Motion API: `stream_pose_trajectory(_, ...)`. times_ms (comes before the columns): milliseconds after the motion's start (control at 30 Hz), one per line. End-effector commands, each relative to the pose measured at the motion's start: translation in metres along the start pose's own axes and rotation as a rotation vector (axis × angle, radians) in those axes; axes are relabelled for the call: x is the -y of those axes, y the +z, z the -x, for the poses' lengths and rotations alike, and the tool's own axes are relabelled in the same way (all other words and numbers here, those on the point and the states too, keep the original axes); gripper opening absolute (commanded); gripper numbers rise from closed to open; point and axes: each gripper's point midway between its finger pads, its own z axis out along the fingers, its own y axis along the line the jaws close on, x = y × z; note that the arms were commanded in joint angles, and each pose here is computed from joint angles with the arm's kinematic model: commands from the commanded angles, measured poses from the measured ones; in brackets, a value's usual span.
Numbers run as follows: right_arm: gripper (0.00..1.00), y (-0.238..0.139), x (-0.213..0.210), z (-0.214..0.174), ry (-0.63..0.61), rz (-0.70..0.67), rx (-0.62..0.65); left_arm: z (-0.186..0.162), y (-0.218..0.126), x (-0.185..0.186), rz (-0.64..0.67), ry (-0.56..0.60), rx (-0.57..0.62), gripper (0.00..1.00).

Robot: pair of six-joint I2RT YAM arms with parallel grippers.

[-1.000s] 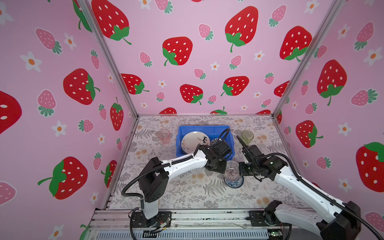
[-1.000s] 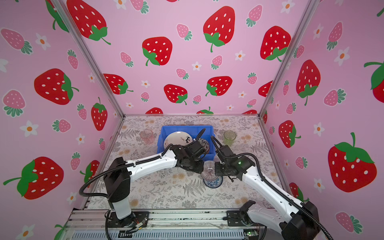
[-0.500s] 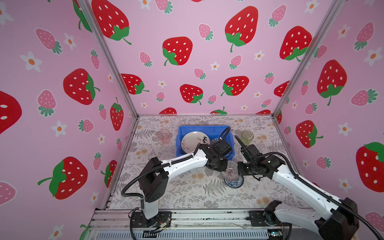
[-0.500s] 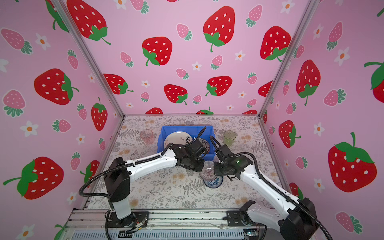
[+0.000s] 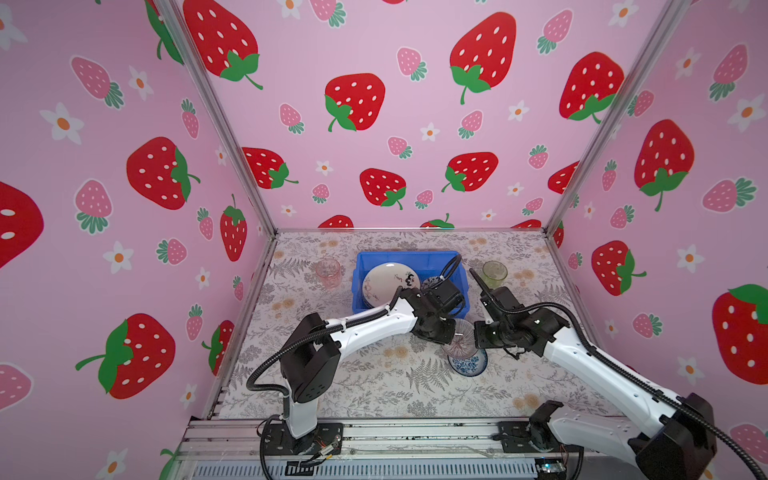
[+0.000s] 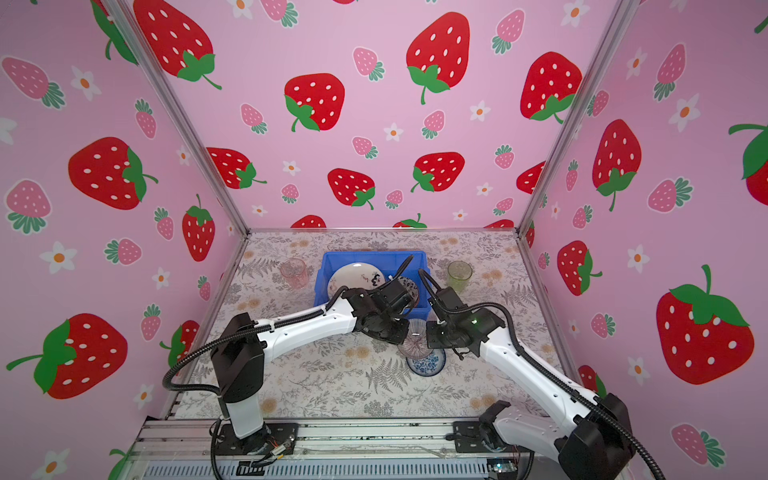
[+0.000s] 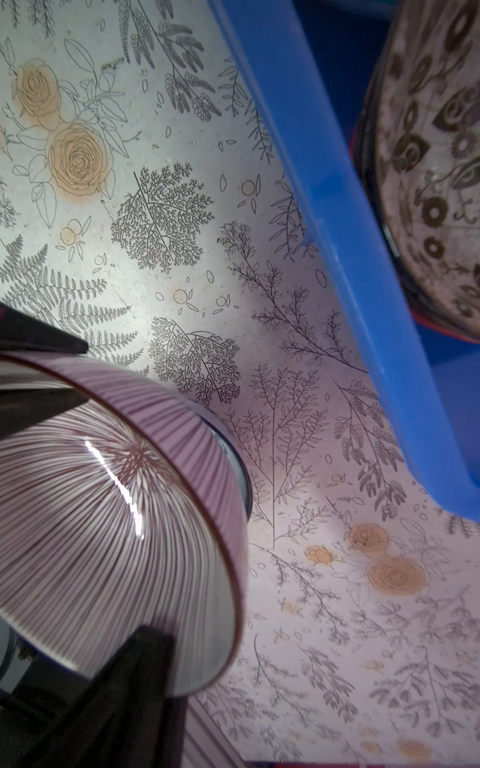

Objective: Place the mixed dishes into the plastic bin
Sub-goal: 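Carry the pink-striped bowl toward the bin with the left gripper while the right releases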

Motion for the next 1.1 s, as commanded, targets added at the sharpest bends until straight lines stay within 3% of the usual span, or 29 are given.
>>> stream_pose_trajectory(0, 0.03, -0.010, -0.010, 0.017, 0.005, 0.039, 0.054, 0.005, -0.003, 0.007, -0.013, 0.005, 0.008, 0.14)
stream_pose_trajectory(200, 0.06, -0.012, -0.010, 0.017, 0.007, 0.041, 0.061, 0.006, -0.008, 0.008, -0.014, 0.011, 0.016, 0.00)
stream_pose_trajectory(500, 0.30, -0.026, -0.014, 0.021, 0.014, 0.085, 0.115, 0.017, -0.028, 0.001, -0.010, 0.010, 0.044, 0.00)
stream_pose_trajectory(633, 0.36, -0.036, -0.016, 0.024, 0.021, 0.120, 0.161, 0.026, -0.046, -0.001, -0.024, 0.002, 0.076, 0.00)
stream_pose_trajectory(1067, 0.66, -0.055, -0.012, 0.013, 0.056, 0.173, 0.223, 0.086, -0.099, -0.046, -0.016, -0.106, 0.228, 0.00)
